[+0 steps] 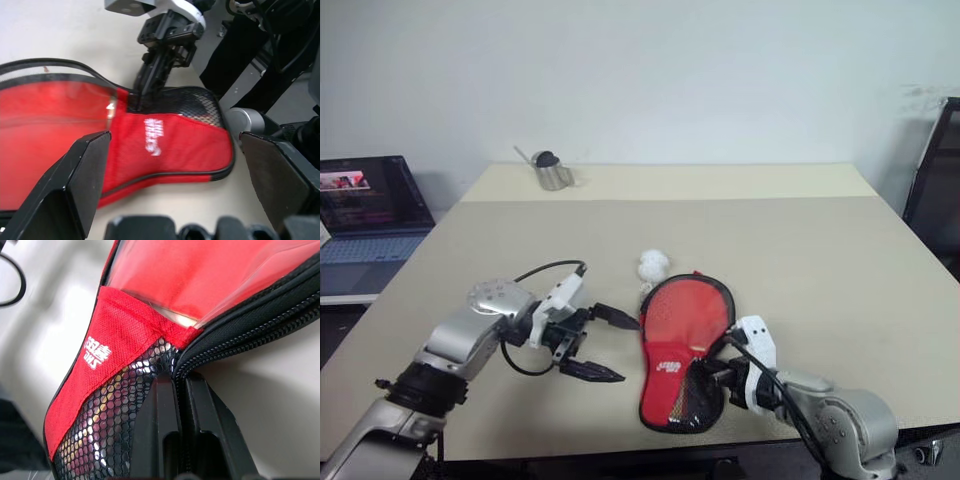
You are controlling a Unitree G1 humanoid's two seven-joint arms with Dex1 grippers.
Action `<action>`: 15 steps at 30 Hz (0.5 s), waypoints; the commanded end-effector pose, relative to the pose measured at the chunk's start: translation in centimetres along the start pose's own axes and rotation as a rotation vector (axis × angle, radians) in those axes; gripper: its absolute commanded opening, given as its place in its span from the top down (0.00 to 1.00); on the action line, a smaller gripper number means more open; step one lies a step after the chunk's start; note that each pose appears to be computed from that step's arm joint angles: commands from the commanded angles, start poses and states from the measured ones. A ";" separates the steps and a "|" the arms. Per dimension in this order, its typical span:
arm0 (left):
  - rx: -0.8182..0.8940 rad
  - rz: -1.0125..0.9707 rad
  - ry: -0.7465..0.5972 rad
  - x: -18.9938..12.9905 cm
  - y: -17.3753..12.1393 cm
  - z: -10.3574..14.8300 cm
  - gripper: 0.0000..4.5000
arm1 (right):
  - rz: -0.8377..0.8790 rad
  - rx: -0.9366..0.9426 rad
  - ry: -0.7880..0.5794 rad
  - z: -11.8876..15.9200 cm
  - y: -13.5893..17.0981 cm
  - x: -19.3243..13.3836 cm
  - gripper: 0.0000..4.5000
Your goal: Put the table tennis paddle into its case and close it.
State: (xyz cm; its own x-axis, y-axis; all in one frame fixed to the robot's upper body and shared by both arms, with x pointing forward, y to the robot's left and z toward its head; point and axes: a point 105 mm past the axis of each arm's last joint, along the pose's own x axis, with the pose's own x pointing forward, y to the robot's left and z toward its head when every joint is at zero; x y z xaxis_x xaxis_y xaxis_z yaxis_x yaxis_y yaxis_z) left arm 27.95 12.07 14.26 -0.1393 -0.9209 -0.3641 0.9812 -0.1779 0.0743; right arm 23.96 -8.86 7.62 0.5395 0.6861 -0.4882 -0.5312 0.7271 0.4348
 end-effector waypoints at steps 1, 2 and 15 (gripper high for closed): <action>0.028 -0.084 -0.006 -0.1 -1.0 0.6 0.00 | 0.032 -0.006 0.016 -0.7 1.2 -0.8 1.00; 0.028 -0.084 -0.006 -0.1 -1.0 0.5 0.00 | 0.025 -0.002 0.017 -0.8 1.1 -0.9 1.00; 0.042 -0.084 -0.002 0.1 -0.5 -0.1 0.00 | -0.175 0.064 -0.027 -0.6 -1.6 -1.4 0.88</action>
State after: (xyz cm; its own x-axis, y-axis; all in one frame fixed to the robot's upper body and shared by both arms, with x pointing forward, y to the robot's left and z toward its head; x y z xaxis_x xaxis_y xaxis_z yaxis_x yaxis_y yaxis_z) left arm 28.03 12.18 13.42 -0.1563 -0.9130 -0.3767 0.9774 -0.1980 0.0744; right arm 23.30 -9.66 7.32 0.5914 0.6175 -0.5186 -0.4413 0.7861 0.4328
